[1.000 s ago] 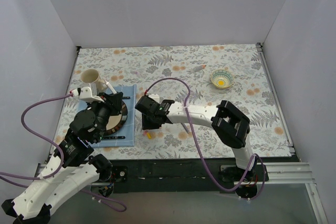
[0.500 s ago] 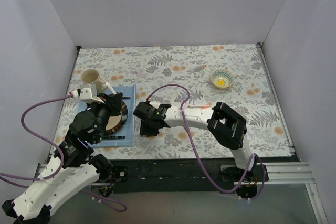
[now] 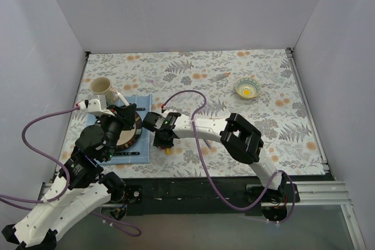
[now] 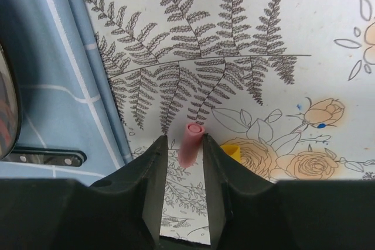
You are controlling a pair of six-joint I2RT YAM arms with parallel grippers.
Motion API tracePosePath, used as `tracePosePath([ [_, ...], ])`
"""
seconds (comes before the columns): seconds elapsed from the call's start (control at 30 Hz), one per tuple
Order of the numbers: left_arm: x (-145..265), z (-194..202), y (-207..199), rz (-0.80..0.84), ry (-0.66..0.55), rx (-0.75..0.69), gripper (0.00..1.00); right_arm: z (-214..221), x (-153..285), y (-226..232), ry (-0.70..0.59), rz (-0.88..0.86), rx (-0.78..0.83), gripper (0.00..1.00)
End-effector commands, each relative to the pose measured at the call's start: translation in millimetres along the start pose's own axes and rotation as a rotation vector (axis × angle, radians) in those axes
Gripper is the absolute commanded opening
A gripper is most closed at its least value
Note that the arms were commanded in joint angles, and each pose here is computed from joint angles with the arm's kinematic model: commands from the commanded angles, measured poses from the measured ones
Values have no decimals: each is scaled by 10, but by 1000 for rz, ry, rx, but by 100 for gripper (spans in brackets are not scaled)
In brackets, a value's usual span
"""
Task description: Insert the pens into the pen caps
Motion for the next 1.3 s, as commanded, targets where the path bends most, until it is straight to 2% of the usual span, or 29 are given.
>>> tracePosePath([
  [0.0, 15, -3, 7, 11, -7, -7, 0, -58, -34, -173, -43, 147, 48, 34],
  [0.13, 29, -25, 20, 7, -17, -6, 0, -35, -113, -268, -64, 219, 144, 28],
  [0.3, 39, -43, 27, 8, -28, -4, 0, 63, -132, -335, -8, 252, 231, 28],
  [0.67, 45, -41, 33, 8, -29, -5, 0, 188, -42, -214, 29, 200, 227, 34],
  [0.93, 52, -44, 39, 8, -31, -4, 0, 227, -127, -171, 41, 189, 237, 32],
  [1.13, 53, -40, 46, 6, -31, -4, 0, 276, -255, -259, 48, 209, 270, 25],
  [1.27, 49, -34, 35, 9, -26, -5, 0, 237, -300, -324, 31, 216, 303, 17],
])
Point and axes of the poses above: each gripper's point midway between its finger pads, its own x axis back along the fingers, its own y axis along the line the jaws close on, z = x × y, the point moved 3 cm from there along x, back along the fingers, and after that the axes turned 11 degrees about x, right-handed, at the moved point
